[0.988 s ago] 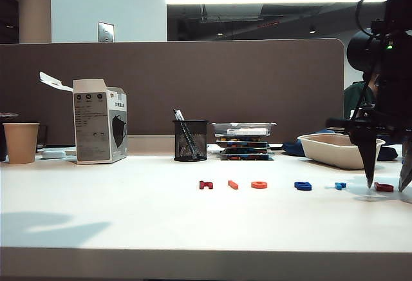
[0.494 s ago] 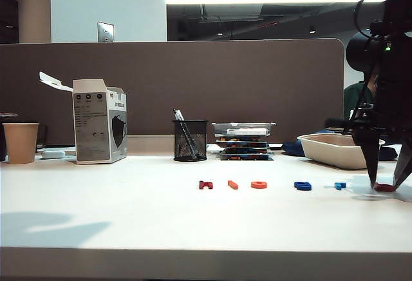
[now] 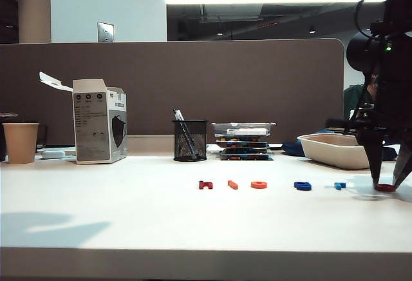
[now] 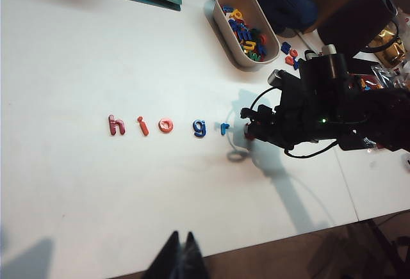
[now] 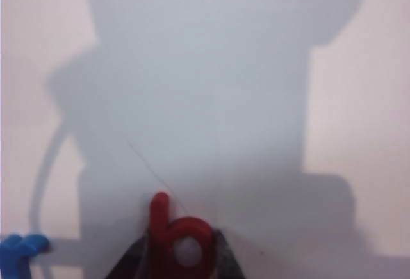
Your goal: Select the appropriate letters from the row of letter magnets placed on the table to arrange into the word "big".
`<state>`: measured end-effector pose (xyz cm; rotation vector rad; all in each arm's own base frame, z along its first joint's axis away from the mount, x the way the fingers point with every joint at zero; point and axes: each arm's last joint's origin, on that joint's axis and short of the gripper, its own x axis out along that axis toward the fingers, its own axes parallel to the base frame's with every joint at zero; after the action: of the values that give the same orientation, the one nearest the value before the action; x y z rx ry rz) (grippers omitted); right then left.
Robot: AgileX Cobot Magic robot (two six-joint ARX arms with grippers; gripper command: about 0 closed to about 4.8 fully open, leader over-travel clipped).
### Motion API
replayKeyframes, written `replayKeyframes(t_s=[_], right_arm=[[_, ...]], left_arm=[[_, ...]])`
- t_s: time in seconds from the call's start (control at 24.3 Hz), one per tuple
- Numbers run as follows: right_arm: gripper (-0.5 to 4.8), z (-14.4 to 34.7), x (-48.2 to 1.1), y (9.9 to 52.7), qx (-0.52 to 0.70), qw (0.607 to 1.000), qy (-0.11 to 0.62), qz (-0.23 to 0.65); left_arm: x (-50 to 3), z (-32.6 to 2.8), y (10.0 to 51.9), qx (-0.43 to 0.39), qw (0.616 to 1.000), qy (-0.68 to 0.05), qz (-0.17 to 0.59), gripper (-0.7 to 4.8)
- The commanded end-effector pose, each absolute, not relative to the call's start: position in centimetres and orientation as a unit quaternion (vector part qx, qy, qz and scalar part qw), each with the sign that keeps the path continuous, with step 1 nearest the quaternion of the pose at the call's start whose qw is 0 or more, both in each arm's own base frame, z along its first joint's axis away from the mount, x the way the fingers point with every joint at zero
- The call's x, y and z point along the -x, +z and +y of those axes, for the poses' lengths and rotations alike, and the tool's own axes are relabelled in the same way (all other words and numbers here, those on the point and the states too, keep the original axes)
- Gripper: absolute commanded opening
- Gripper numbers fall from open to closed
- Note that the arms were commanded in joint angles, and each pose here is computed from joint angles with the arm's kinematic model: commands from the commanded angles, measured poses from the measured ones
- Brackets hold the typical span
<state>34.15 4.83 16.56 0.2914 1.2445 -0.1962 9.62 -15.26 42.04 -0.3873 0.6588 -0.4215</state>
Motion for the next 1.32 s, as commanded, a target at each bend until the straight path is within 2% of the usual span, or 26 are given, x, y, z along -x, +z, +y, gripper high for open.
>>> replayKeyframes(t_s=[0.04, 0.91, 1.32], right_arm=[[0.83, 4.9, -33.5, 14.9, -0.139, 0.770, -0.088, 0.616], [0.84, 5.0, -33.8, 15.5, -0.142, 0.784, -0.081, 0.599], [0.84, 6.1, -33.1, 17.4, -0.136, 0.796, -0.036, 0.589]], left_arm=[[-9.6, -15.2, 42.2, 0.190, 0.908, -0.205, 0.314, -0.05], [-9.6, -15.2, 42.2, 0.190, 0.907, -0.205, 0.314, -0.05], [-9.6, -15.2, 42.2, 0.190, 0.908, -0.205, 0.314, -0.05]])
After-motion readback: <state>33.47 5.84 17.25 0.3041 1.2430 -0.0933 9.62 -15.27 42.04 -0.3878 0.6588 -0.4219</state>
